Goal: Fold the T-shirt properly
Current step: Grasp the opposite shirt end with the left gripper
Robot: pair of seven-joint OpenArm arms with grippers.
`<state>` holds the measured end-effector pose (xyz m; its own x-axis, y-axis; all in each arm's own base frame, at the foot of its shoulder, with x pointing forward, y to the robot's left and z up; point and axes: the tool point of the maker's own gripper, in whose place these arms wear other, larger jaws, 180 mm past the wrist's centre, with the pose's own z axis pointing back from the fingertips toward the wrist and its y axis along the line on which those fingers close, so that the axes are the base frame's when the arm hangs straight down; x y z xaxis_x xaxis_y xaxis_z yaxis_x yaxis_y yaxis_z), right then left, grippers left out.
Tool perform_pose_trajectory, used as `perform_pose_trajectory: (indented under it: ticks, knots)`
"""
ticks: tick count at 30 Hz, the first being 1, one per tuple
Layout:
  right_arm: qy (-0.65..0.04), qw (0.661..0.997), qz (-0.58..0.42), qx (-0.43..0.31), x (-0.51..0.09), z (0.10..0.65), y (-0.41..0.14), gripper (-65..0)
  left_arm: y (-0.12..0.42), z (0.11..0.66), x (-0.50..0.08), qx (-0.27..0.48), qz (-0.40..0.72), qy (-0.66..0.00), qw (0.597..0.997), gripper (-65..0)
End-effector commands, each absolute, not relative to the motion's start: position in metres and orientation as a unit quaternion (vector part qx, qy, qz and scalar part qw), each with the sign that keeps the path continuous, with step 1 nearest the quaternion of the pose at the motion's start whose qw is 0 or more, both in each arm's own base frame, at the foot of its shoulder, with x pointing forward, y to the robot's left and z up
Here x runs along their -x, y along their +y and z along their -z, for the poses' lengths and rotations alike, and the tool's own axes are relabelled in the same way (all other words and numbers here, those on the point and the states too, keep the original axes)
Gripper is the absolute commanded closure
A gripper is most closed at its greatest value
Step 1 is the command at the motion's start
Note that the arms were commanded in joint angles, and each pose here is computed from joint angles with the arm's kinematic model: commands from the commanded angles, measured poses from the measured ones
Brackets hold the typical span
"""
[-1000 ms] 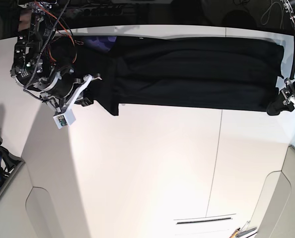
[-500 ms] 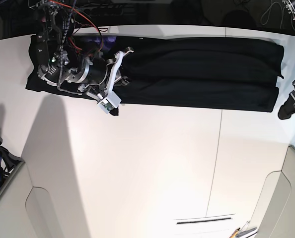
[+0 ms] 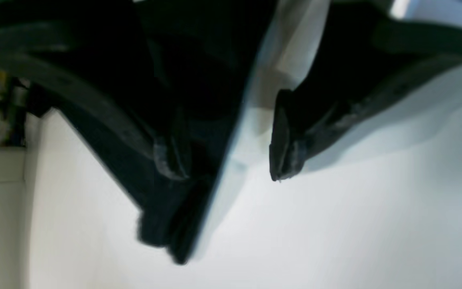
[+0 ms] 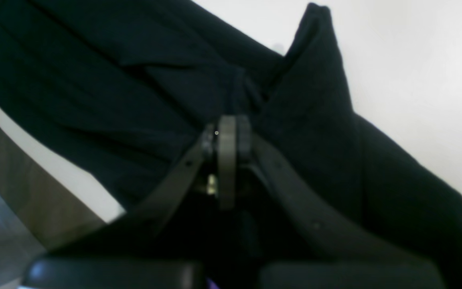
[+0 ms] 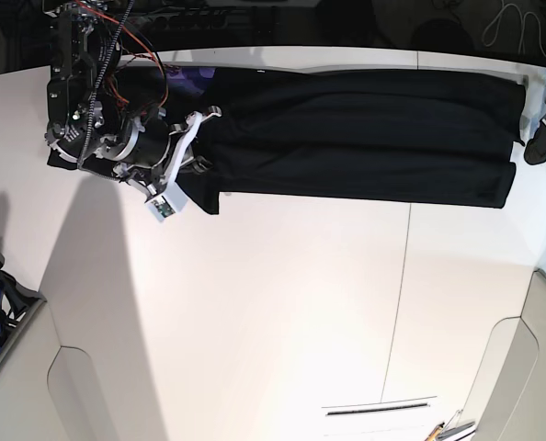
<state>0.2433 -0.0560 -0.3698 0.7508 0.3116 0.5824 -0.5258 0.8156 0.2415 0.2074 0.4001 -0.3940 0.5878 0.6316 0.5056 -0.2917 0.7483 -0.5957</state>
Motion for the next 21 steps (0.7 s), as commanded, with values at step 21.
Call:
perform_pose_trajectory:
  ticks: [21]
  knots:
    - [-0.302, 0.898, -0.226, -0.228, -0.252, 0.353, -0.046, 0.0, 0.382, 0.424, -0.206, 0.200, -0.279, -0.385, 0.857, -35.2]
